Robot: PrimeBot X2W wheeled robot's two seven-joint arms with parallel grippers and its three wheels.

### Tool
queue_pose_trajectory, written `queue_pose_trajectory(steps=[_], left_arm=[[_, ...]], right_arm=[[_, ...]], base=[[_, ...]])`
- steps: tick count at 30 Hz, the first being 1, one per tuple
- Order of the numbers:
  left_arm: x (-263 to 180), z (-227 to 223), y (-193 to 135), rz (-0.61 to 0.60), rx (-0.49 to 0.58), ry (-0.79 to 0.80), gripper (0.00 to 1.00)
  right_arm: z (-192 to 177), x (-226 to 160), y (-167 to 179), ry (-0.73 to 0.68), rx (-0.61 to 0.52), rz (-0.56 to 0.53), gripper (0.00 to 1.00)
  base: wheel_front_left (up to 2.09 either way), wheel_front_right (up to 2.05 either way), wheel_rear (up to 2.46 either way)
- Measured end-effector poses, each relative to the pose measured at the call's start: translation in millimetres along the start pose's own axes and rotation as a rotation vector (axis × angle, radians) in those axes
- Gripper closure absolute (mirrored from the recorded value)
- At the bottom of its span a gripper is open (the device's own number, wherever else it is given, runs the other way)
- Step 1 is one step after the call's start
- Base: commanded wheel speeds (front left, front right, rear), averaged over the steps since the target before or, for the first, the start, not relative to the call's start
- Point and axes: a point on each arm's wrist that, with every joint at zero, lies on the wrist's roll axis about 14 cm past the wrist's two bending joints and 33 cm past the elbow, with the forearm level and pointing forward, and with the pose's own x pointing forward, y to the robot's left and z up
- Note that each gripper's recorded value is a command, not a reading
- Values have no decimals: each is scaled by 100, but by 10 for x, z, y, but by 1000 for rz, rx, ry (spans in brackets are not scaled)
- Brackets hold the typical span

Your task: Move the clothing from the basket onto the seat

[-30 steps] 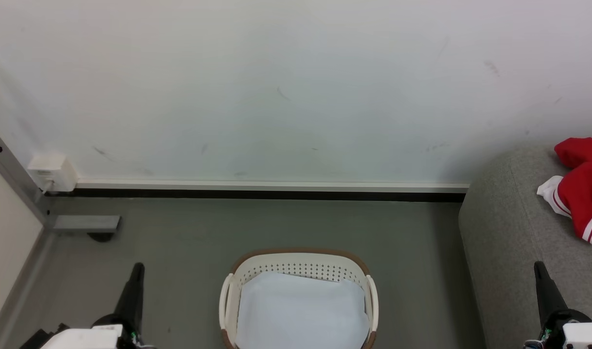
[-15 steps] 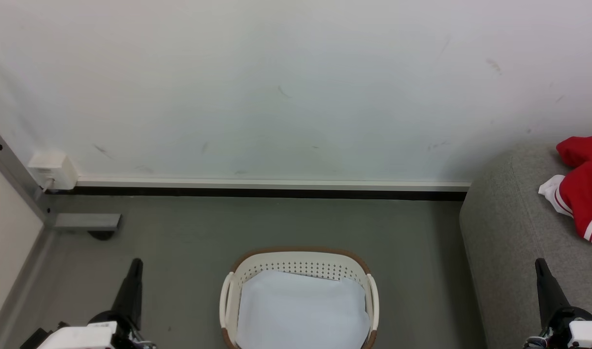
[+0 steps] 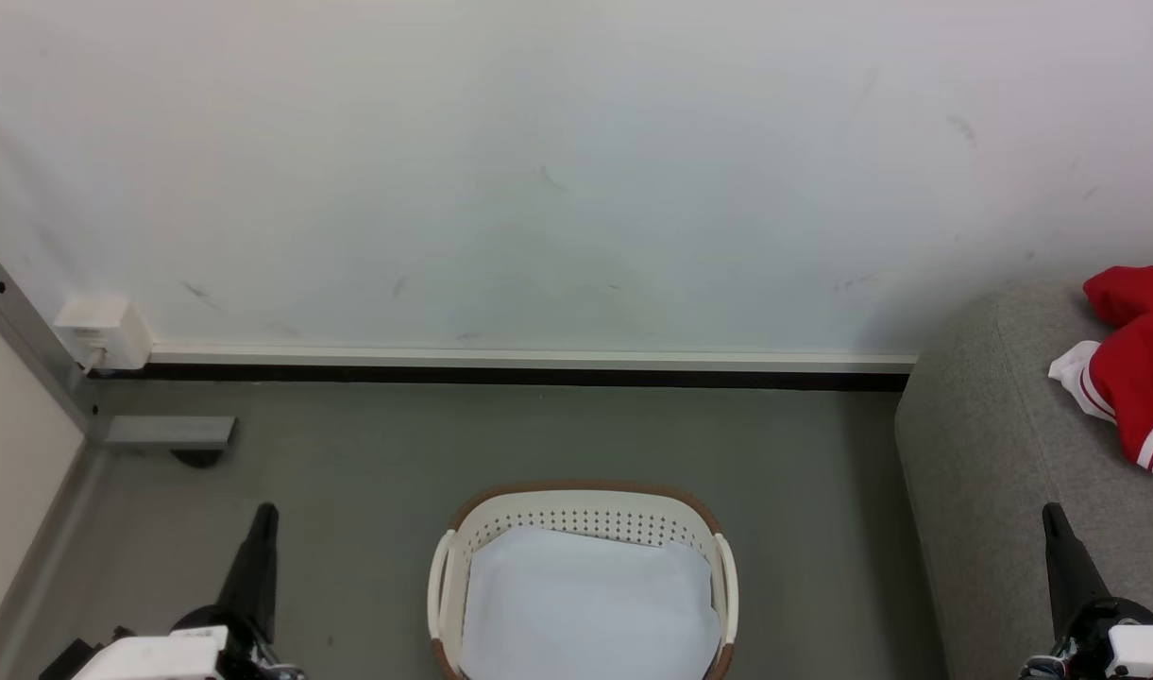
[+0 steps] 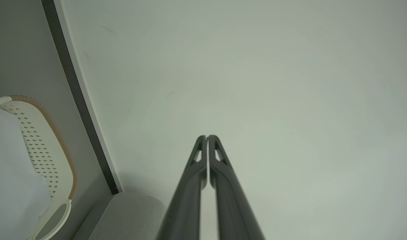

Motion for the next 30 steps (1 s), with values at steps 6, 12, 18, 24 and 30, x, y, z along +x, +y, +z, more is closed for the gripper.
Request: queue_pose_trajectory(steps=[6,12,18,24,30], left_arm=[[0,-1,0,0,0,0,100],[0,0,0,0,0,0,100],[0,-1,-1,0,0,0,100],[0,-1,-1,0,0,0,100],[0,0,-2,0,0,0,100]], right_arm=[[0,0,0,0,0,0,100],[0,0,0,0,0,0,100],[0,0,1,0,0,0,100],[0,0,0,0,0,0,100],[0,0,1,0,0,0,100]], base=[[0,0,0],[0,0,0],[0,0,0],[0,0,0],[0,0,0]])
